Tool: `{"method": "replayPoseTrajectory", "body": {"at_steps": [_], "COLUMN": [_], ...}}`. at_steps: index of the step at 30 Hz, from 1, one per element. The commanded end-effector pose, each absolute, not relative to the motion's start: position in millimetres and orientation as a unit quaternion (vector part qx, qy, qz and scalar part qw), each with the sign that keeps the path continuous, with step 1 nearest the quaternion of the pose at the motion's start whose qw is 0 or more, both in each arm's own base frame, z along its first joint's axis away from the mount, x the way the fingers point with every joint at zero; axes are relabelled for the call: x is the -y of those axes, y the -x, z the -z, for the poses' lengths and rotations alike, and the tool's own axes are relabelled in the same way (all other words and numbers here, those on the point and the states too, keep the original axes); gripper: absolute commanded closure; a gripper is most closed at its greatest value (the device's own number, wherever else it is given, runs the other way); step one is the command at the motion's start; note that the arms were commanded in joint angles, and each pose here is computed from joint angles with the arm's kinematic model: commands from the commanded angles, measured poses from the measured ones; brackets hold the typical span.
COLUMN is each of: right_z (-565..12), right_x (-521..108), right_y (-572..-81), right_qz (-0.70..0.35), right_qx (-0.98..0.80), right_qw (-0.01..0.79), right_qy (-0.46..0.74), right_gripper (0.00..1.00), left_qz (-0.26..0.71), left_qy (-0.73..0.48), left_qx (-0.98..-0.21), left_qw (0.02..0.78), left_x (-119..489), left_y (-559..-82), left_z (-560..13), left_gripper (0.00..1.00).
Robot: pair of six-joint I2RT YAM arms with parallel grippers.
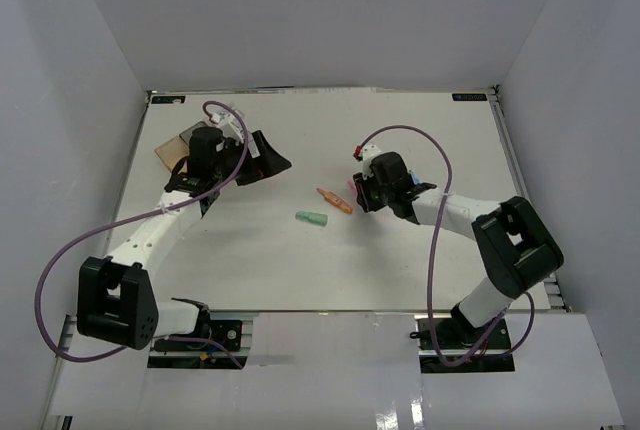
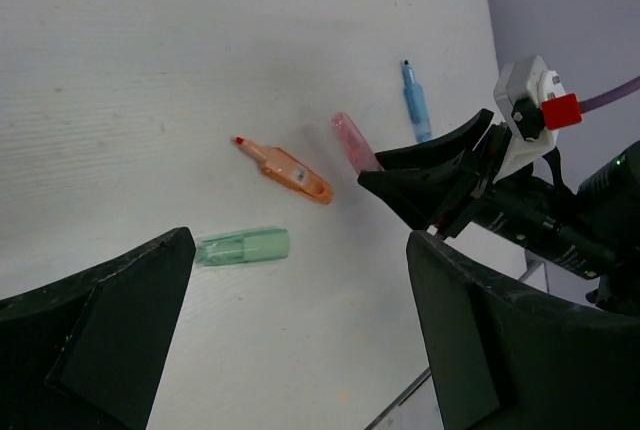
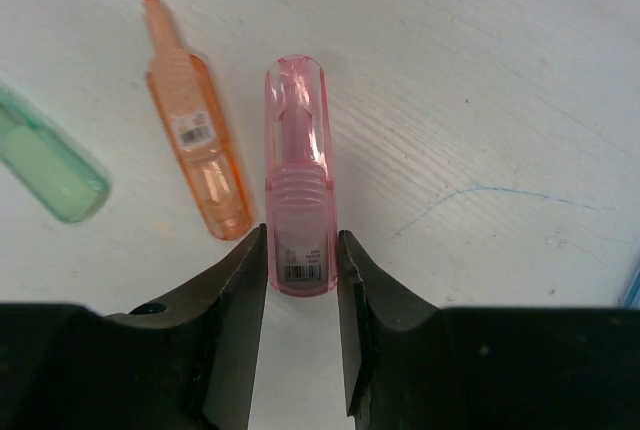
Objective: Sort the stationery into containers
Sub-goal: Pick up the pen from the center of the board.
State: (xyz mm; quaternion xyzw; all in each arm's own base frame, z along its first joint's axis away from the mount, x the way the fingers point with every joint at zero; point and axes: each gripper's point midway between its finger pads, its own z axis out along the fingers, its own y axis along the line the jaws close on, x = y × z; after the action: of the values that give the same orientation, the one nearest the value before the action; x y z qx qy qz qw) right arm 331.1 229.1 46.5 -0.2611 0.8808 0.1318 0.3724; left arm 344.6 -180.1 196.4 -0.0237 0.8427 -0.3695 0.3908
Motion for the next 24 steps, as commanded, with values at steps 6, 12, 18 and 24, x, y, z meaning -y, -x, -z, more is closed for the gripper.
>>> {"method": "replayPoseTrajectory", "body": {"at_steps": [6, 12, 18, 24], "right_z": [-151, -199, -212, -215], "right_x": [-278, -292, -295, -299], "right_y": [-313, -292, -287, -282], "right_qz": [-0.25, -0.323, -0.341, -0.356], "right_qx": [-0.791, -0.745, -0.732, -0.725], "right_qw": [0.507, 0.54, 0.548, 0.547], "right_qy": [0.234, 0.222, 0.218, 0.22], "right_gripper": [0.76, 0.73, 0.72, 0.71], "left_qz": [0.431, 0.424, 0.436, 0.445], "left_qy": [0.047, 0.042, 0.038, 0.045], "left_qx": [-0.815, -0.815, -0.808, -0.802], "left_qw": [0.383, 0.393, 0.395, 0.396], "left_x": [256, 286, 303, 310], "left_y": [-336, -337, -334, -336], "left_z": [-214, -218, -224, -227], "left_gripper": [0.02, 0.05, 0.15, 0.31]}}
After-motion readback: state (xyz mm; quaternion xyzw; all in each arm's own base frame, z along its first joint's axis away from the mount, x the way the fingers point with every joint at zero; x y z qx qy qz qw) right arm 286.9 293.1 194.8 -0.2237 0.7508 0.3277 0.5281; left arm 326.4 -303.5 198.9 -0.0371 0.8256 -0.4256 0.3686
